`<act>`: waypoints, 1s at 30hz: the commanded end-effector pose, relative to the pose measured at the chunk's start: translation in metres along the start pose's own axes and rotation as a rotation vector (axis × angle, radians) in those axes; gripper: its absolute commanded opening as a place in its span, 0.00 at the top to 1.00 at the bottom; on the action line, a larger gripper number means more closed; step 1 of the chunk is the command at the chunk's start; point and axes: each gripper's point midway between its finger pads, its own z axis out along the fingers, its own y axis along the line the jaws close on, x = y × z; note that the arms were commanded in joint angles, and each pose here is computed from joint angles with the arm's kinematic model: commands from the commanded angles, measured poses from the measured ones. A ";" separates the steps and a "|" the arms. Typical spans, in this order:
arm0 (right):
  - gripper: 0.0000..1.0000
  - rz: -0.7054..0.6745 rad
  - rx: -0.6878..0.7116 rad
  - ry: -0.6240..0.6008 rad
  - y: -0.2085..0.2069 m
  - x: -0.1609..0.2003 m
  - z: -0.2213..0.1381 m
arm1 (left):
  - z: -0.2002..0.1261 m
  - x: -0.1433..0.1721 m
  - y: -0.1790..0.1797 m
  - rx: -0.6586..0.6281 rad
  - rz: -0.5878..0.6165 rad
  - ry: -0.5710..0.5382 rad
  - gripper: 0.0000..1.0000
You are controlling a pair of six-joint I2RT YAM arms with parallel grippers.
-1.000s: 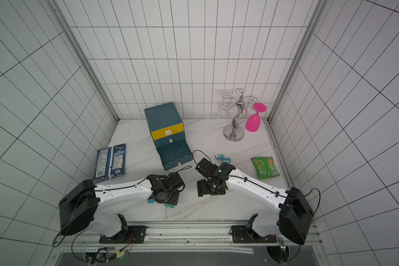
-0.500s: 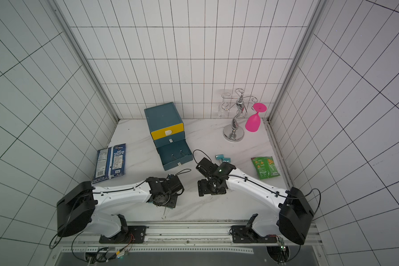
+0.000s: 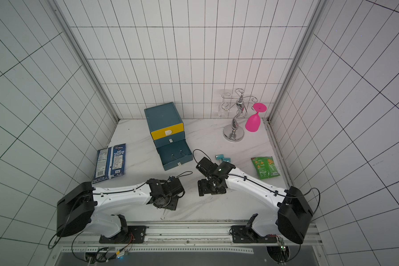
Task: Put the binder clips in the drawer according to color
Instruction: Pick up the binder clip at the center of the board.
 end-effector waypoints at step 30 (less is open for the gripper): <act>0.18 0.004 0.026 -0.030 -0.002 -0.022 -0.008 | -0.031 -0.002 0.001 0.019 0.051 -0.025 0.57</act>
